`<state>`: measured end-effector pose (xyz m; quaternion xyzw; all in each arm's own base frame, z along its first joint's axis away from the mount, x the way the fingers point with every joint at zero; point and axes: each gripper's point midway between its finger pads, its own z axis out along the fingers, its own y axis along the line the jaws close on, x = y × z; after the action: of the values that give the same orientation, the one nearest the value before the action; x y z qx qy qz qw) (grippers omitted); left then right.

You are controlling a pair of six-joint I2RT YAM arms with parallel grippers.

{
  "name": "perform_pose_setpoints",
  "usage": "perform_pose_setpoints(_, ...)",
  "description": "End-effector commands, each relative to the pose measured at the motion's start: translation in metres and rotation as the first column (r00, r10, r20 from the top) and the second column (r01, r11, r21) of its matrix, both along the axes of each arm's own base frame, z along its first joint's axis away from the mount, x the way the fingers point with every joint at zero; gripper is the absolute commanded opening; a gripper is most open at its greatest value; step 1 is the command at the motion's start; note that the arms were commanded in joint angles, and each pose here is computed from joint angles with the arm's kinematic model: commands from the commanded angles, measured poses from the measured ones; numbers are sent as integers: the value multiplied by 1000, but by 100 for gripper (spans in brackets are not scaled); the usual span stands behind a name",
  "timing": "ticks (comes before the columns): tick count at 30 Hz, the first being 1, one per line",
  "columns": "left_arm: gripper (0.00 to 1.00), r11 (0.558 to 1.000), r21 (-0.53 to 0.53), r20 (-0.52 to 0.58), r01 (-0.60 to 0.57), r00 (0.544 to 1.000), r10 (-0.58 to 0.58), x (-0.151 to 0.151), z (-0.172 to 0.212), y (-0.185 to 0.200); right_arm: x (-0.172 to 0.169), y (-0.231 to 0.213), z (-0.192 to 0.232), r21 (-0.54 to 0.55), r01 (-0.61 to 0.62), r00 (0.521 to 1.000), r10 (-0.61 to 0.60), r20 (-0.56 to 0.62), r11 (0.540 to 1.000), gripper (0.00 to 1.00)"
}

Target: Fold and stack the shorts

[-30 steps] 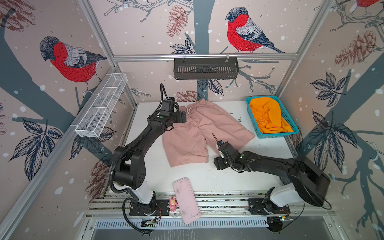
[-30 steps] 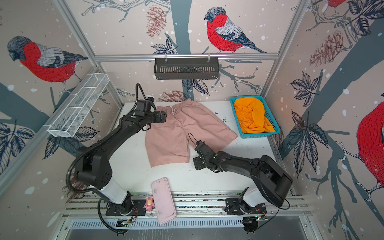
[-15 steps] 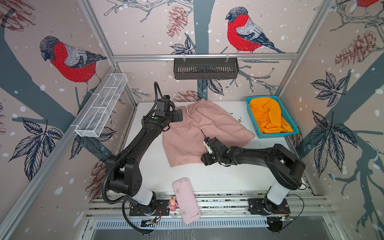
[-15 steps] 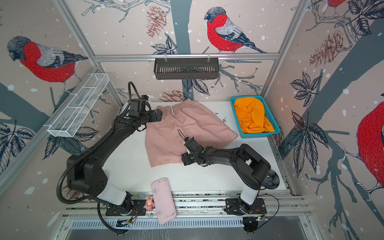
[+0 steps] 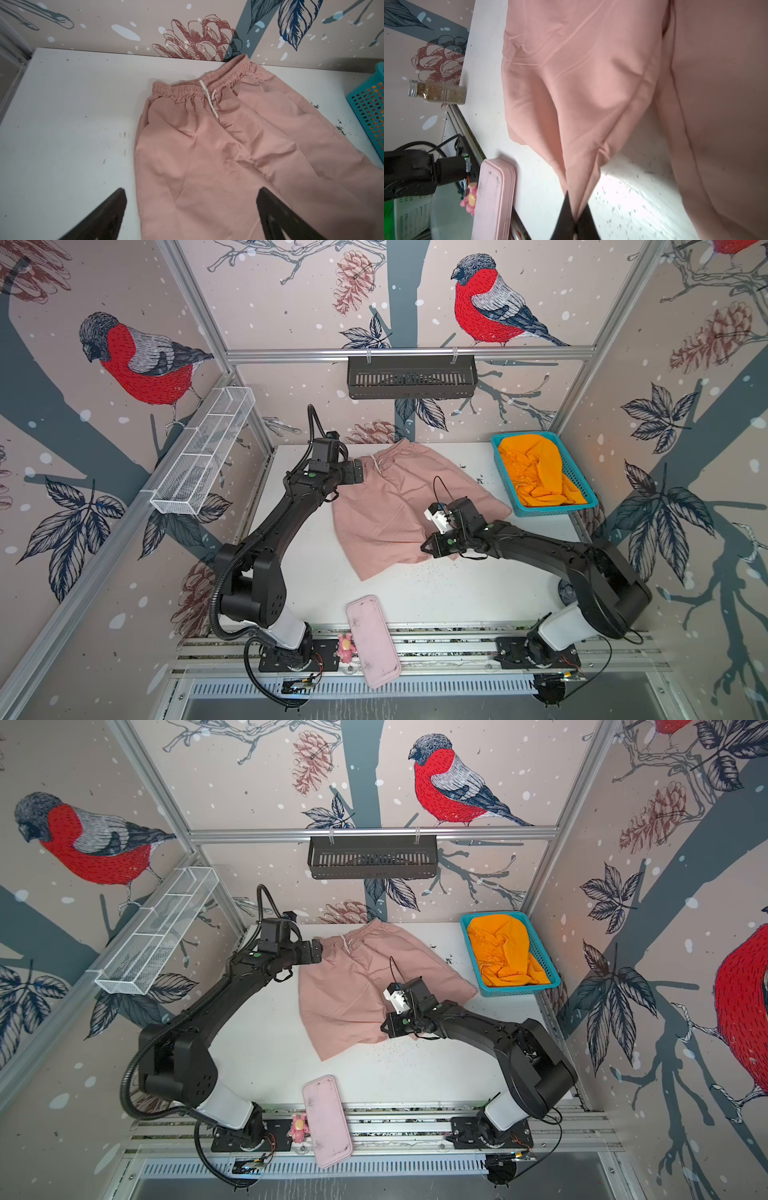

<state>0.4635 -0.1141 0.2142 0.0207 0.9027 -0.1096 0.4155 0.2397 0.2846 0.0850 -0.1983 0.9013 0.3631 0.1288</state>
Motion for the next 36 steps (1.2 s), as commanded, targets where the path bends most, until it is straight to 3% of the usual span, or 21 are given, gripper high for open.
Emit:
perform_pose_setpoints(1, 98, 980, -56, 9, 190, 982, -190, 7, -10, -37, -22, -33, -24, -123, -18, 993, 3, -121, 992, 3)
perform_pose_setpoints(3, 98, 959, -84, 26, 270, 963, -269, 13, -21, -58, -15, -48, -37, -184, 29, 993, -50, -111, 982, 5)
perform_pose_setpoints(6, 98, 916, -78, 20, 394, 919, -394, 21, -41, -95, -13, -56, -45, -218, 47, 991, -73, -111, 975, 18)
perform_pose_setpoints(9, 98, 874, -34, 18, 485, 875, -484, 29, -61, -131, -12, -60, -44, -227, 70, 992, -92, -91, 971, 44)
perform_pose_setpoints(14, 98, 836, -59, 77, 546, 837, -541, 55, -85, -168, -1, -68, -27, -235, 127, 992, -128, 11, 964, 66)
perform_pose_setpoints(18, 98, 831, -73, 38, 552, 834, -551, 79, -116, -180, -4, -62, -20, -196, 139, 990, -132, 49, 971, 69)
perform_pose_setpoints(26, 98, 906, -14, -19, 423, 906, -423, 113, -162, -164, -16, -31, -34, -116, 148, 987, -139, 80, 982, 68)
perform_pose_setpoints(31, 98, 954, -9, -52, 299, 953, -299, 121, -180, -134, 8, -37, -47, -140, 198, 978, -186, 98, 970, 55)
perform_pose_setpoints(36, 98, 988, -46, -160, 145, 976, -150, 122, -200, -82, 42, -58, -38, -220, 257, 958, -218, 185, 941, 56)
